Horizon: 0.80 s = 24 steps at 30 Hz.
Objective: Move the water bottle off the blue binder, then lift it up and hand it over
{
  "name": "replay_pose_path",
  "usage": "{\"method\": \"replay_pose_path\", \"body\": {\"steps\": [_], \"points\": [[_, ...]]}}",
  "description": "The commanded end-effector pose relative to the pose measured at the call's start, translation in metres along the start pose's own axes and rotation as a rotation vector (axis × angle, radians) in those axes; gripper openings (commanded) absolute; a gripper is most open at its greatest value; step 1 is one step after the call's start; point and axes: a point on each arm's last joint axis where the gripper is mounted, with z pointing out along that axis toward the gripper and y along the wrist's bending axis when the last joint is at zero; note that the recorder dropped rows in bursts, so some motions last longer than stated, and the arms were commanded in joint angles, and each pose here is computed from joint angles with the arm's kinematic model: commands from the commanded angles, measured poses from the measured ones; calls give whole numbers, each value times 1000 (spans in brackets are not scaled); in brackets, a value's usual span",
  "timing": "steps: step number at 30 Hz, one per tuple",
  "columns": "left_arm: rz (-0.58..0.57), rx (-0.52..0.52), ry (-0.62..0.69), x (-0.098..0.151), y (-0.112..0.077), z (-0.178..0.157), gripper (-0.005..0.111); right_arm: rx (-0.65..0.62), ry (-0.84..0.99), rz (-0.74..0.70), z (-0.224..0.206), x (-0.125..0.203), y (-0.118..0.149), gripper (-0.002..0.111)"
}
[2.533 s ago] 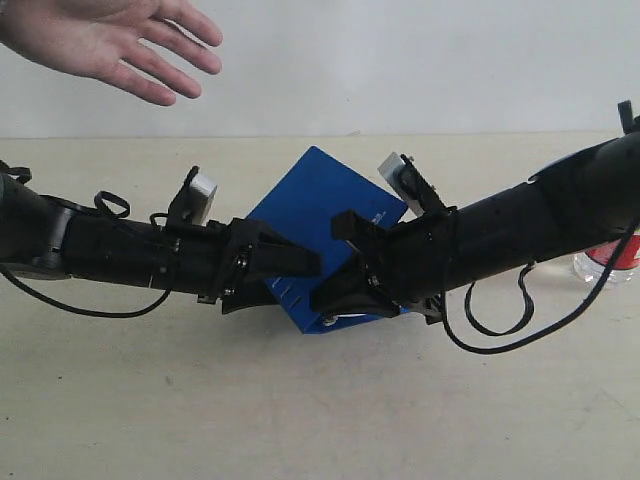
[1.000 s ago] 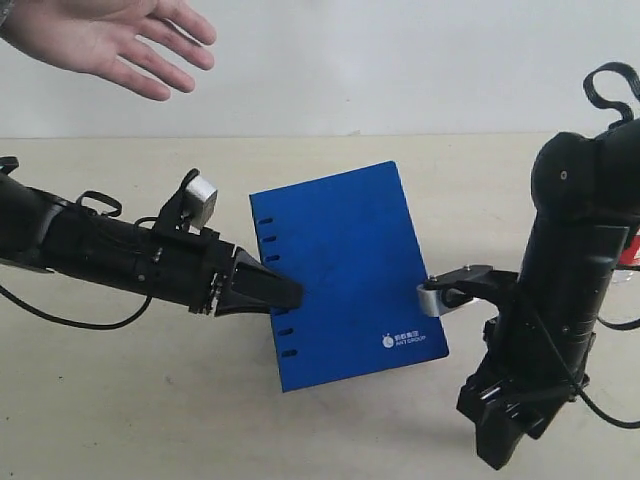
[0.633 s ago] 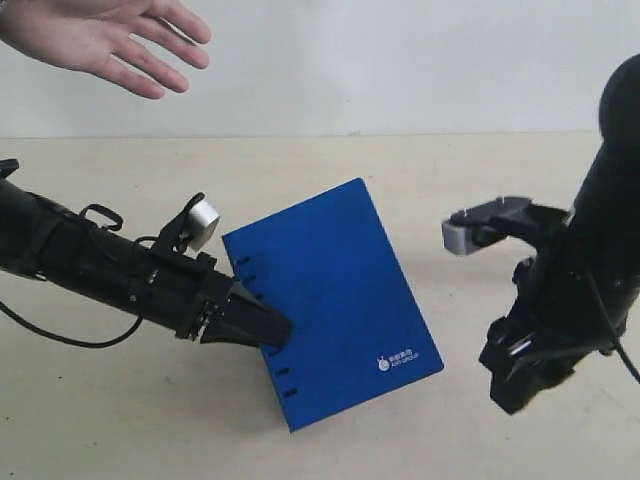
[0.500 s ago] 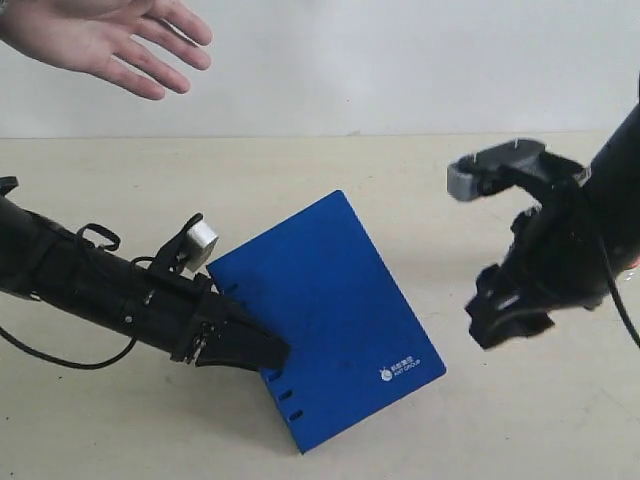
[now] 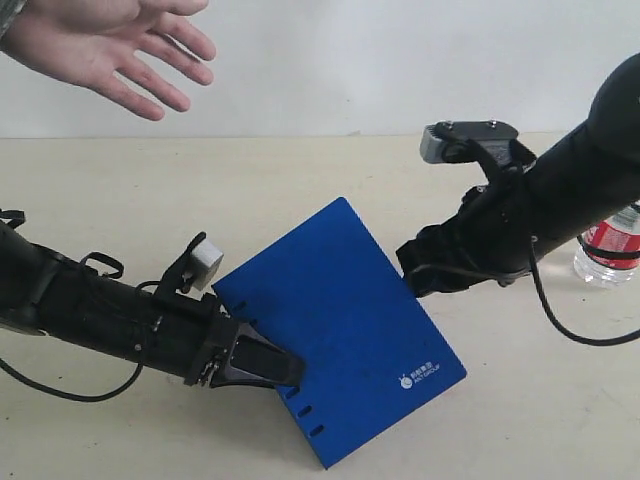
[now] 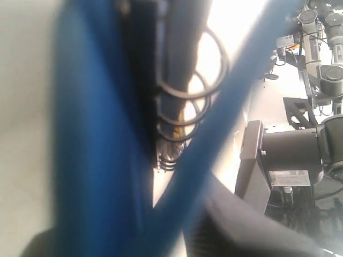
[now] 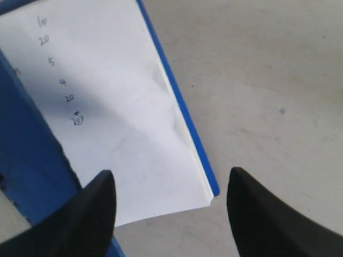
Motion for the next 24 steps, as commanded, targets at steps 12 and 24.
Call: {"method": "replay_pose_path", "body": {"steps": [12, 24], "points": [[37, 12, -21, -2, -3, 0, 5, -94, -4, -79, 37, -1, -2, 20], [39, 15, -142, -15, -4, -1, 5, -131, 17, -66, 55, 2, -4, 0]]}}
